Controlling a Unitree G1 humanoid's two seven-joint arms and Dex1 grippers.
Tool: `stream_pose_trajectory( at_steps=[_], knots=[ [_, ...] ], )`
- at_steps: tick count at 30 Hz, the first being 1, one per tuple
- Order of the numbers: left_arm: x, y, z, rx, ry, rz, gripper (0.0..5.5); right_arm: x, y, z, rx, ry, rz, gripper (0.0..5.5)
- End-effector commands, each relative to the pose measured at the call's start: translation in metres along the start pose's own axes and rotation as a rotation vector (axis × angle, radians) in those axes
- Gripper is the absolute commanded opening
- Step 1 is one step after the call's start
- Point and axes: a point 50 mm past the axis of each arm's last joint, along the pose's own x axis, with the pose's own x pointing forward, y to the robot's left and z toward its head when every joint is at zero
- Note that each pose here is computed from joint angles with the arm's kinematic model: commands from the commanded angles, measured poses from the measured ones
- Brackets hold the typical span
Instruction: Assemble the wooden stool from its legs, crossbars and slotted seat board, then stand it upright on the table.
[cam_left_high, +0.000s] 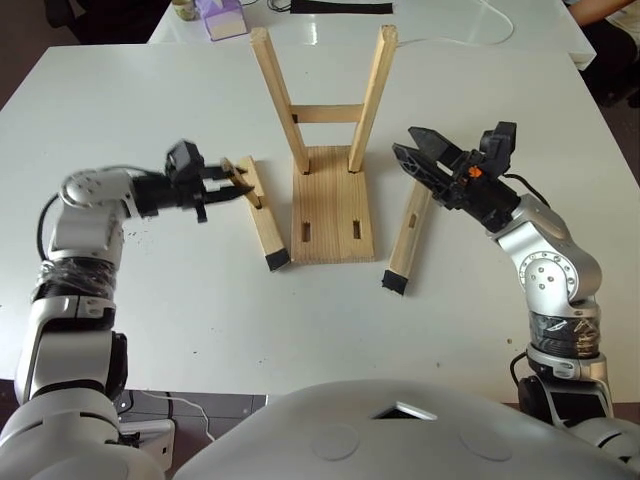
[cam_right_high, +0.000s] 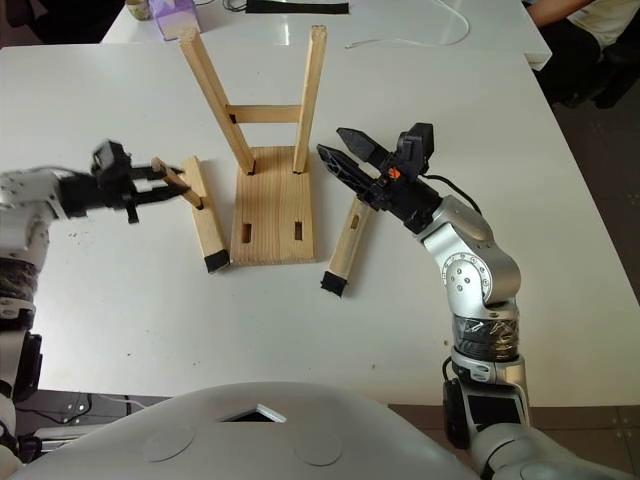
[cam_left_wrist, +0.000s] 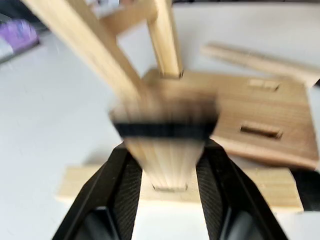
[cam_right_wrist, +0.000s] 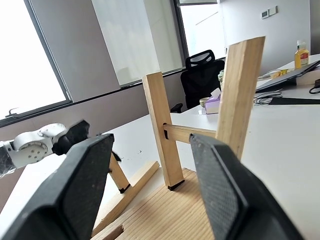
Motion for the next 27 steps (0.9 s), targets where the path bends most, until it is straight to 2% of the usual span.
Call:
stream_pose_trajectory(
  at_steps=[1,5,9,14,17,21,23,27],
  knots=[
    [-0.008,0.004,0.021,0.067,-0.007,0.026,2.42,-0.004,0.000,0.000,-0.008,-0.033,-0.049,2.79],
    [-0.020,-0.003,0.034,0.090,0.005,0.024,2.42,-0.011,0.002,-0.005,0.008,-0.049,-0.098,2.79],
    [-0.037,-0.017,0.033,0.082,0.050,0.009,2.42,-0.019,0.006,-0.011,0.025,-0.050,-0.137,2.79],
    [-0.049,-0.027,0.046,0.049,-0.020,0.045,2.42,-0.024,0.010,-0.014,0.033,-0.073,-0.189,2.79],
    [-0.060,-0.029,0.062,0.019,-0.138,0.192,2.42,-0.030,0.012,-0.017,0.045,-0.079,-0.223,2.79],
    [-0.067,-0.046,0.061,-0.044,-0.259,0.412,2.42,-0.033,0.013,-0.017,0.073,-0.087,-0.237,2.79],
    [-0.059,-0.041,0.060,-0.086,-0.296,0.578,2.42,-0.034,0.008,-0.009,0.083,-0.128,-0.270,2.79],
    [-0.031,-0.039,0.084,-0.183,-0.505,0.807,2.42,-0.037,-0.003,0.009,0.138,-0.229,-0.389,2.79]
  ],
)
